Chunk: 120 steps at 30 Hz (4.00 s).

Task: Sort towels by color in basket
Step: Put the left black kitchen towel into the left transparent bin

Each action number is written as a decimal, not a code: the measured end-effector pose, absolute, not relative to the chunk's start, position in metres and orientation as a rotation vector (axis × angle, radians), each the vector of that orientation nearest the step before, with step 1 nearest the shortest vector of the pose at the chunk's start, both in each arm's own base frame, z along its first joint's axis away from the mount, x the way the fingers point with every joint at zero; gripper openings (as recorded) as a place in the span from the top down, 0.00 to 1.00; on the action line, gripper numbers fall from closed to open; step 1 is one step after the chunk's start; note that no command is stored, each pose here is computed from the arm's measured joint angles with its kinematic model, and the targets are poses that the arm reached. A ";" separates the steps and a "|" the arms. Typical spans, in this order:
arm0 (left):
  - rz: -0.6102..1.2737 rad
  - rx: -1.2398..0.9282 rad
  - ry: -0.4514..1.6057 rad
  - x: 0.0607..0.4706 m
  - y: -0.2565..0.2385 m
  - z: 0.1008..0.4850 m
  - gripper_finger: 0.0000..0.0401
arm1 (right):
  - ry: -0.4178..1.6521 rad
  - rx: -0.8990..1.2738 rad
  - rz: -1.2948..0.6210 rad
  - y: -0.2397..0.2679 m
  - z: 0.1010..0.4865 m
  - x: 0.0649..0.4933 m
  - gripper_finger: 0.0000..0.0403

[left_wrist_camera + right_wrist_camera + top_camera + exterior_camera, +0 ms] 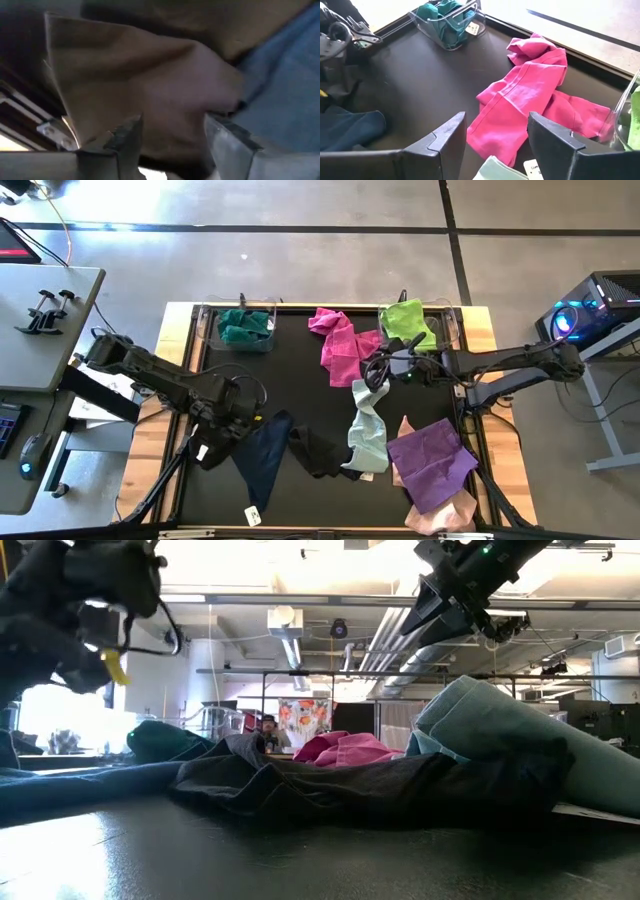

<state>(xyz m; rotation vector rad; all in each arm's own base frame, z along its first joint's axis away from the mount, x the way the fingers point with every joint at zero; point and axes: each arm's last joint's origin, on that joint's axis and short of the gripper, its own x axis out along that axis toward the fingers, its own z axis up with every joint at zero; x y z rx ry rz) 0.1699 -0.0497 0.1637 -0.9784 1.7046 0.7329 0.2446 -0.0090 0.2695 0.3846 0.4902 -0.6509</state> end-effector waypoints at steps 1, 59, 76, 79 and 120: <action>0.733 -0.975 1.707 0.168 -0.050 0.160 0.47 | 0.491 0.387 -0.648 -0.009 0.269 0.245 0.50; 1.191 0.061 0.788 0.218 0.146 0.362 1.00 | 0.473 0.405 -0.614 -0.006 0.271 0.247 0.50; 1.044 -0.377 1.234 0.208 0.204 0.249 1.00 | 0.514 0.384 -0.590 0.001 0.269 0.245 0.50; 1.055 -0.433 1.297 0.209 0.204 0.226 0.99 | 0.523 0.381 -0.593 0.001 0.268 0.244 0.50; 1.084 -0.748 1.194 0.188 0.207 0.172 0.66 | 0.529 0.442 -0.592 0.000 0.267 0.244 0.50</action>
